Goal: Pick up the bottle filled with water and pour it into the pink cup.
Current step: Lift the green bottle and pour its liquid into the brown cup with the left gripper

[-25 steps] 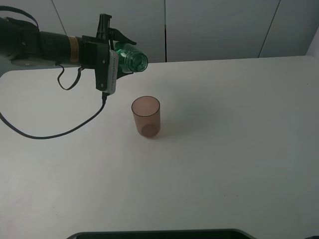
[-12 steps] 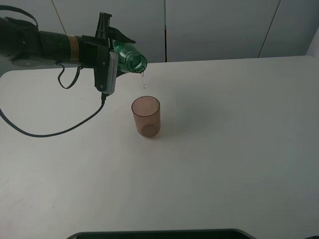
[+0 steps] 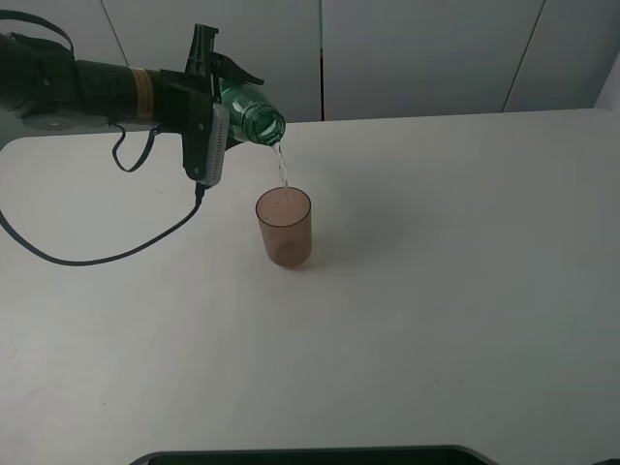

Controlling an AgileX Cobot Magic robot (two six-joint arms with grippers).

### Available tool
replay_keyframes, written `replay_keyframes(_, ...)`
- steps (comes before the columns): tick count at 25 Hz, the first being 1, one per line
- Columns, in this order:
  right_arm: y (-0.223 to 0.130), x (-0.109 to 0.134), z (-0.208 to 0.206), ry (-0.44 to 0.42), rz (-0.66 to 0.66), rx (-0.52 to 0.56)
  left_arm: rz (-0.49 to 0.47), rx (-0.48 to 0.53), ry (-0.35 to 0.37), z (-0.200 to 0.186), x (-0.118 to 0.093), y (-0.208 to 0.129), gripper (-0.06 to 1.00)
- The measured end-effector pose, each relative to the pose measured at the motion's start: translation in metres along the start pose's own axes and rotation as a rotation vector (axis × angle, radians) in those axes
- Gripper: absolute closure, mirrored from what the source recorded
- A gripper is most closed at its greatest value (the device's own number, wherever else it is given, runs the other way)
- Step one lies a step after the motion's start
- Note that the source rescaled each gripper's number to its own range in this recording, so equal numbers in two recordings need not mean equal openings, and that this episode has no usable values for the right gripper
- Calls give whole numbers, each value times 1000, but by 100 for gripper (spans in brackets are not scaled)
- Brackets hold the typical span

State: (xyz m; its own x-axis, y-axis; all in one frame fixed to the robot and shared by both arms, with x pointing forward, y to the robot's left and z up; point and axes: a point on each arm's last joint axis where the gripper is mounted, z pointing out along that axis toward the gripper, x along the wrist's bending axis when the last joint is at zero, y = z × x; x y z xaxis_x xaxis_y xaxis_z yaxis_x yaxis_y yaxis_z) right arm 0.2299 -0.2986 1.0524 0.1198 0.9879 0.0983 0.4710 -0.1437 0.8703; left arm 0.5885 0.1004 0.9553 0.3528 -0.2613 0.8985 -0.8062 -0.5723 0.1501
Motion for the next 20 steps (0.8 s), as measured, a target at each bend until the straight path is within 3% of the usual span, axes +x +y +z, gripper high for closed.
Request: replay_keyframes(20,0,0,0,0,-2,0,27,17,35,0,3,-2,94)
